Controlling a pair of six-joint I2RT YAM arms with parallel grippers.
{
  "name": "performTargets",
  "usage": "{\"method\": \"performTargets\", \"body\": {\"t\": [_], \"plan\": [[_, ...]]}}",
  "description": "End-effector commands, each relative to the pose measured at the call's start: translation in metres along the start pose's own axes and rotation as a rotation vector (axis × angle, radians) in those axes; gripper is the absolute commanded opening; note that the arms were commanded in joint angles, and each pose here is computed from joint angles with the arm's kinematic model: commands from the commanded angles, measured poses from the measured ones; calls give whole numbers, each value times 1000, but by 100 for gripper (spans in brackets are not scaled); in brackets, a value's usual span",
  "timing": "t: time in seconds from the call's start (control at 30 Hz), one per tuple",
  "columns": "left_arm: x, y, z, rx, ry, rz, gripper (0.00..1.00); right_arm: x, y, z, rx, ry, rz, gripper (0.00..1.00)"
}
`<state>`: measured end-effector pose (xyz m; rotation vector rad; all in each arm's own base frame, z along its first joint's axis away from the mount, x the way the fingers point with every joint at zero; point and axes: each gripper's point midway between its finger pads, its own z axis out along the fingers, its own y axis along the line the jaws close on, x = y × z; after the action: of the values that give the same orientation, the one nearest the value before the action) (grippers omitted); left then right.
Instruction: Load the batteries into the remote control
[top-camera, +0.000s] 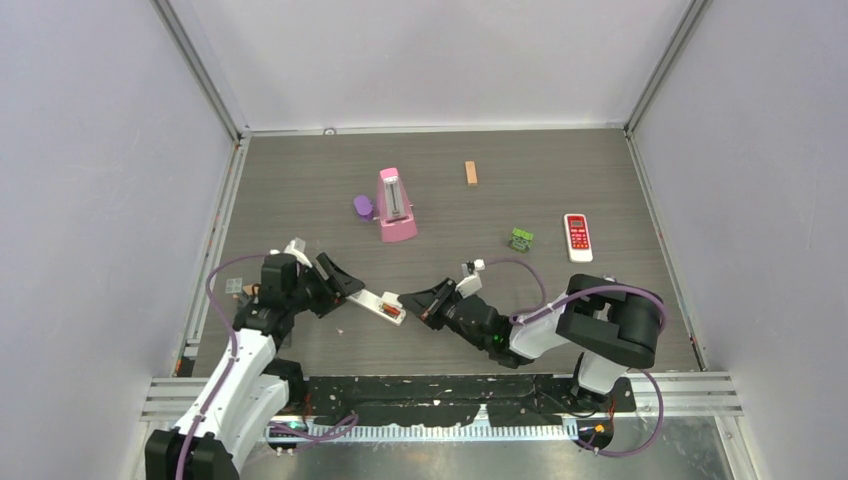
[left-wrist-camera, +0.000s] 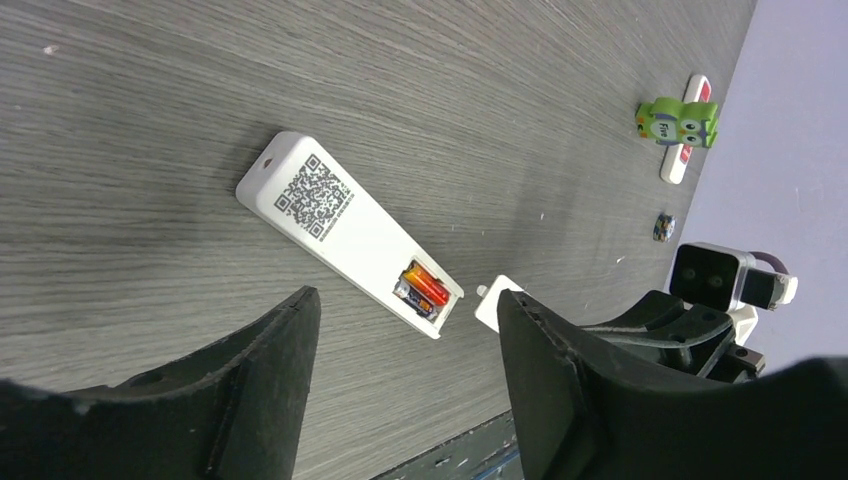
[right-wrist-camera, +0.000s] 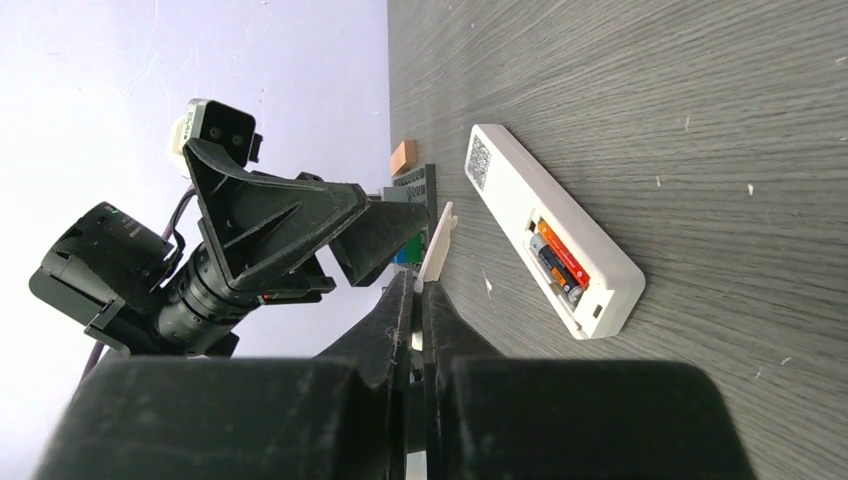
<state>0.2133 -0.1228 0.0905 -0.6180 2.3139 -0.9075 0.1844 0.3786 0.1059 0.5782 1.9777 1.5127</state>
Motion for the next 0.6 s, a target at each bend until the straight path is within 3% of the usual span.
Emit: {"method": "performTargets", "body": {"t": [0.0, 0.57], "plan": [[-4, -9, 4, 63, -7, 34, 64, -5, 14, 5, -51, -46, 43, 6], [5, -5, 18, 90, 38, -6, 54, 9, -10, 24, 36, -18, 85, 5]]}}
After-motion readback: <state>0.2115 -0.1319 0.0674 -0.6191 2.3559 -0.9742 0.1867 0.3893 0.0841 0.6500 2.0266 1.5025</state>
